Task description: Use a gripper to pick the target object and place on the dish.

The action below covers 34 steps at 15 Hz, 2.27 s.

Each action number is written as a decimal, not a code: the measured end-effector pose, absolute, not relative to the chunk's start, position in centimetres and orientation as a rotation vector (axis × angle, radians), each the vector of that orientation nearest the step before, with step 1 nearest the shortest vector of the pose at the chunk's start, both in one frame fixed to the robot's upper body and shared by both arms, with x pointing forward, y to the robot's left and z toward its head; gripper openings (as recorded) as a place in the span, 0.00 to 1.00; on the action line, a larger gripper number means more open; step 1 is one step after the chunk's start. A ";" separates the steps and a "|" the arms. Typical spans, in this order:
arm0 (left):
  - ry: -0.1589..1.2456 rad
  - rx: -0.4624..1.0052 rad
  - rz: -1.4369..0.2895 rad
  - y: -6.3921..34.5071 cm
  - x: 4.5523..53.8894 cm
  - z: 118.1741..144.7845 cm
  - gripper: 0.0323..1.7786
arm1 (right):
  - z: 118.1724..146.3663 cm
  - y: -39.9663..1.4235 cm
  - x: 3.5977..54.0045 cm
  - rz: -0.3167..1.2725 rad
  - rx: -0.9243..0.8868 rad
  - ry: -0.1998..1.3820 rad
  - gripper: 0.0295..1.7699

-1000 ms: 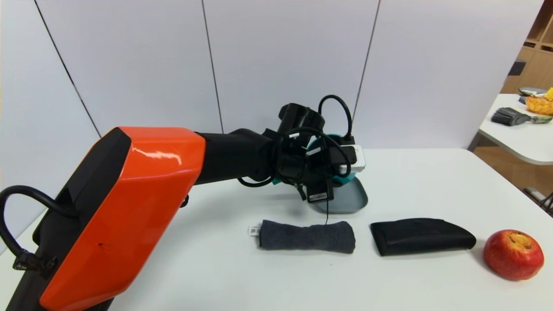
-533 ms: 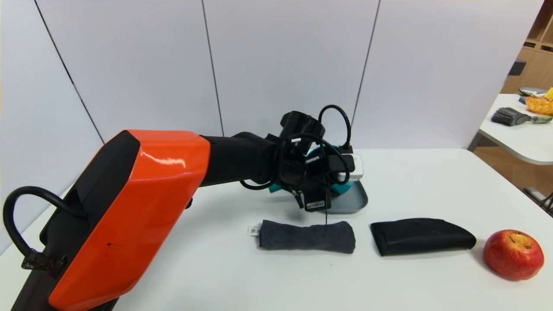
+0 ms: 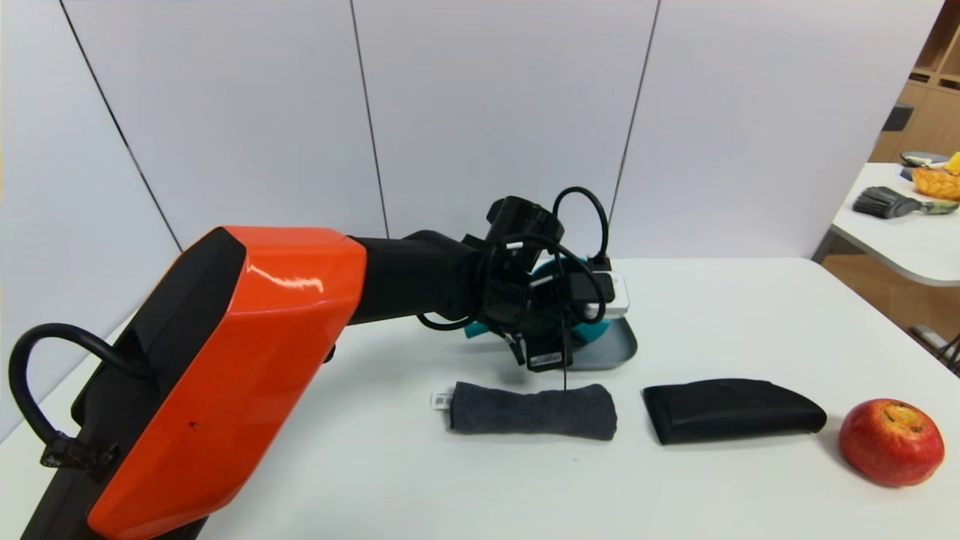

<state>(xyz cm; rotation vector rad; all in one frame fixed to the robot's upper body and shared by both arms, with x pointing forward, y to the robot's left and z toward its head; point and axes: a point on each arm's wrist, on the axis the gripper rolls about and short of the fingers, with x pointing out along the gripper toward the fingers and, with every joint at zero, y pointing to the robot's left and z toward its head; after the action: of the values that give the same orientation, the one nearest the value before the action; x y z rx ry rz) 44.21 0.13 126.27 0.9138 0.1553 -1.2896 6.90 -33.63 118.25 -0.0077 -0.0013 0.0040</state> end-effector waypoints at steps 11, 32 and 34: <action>0.129 0.916 -1.269 1.0 43.2 129.2 0.74 | 118.2 -33.6 6.9 0.004 -0.007 -0.001 0.97; 0.330 0.237 -0.370 32.4 15.4 131.0 0.94 | 118.2 -33.6 6.9 0.004 -0.007 -0.001 0.97; 0.121 0.189 -0.309 32.6 12.8 130.8 0.94 | 118.2 -33.6 6.9 0.004 -0.007 -0.001 0.97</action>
<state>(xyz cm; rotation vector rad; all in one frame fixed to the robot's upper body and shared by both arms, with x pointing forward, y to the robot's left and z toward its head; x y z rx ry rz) 12.84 32.64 130.77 0.1887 0.1206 -0.3087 6.90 -33.63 118.25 -0.0072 -0.0013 0.0040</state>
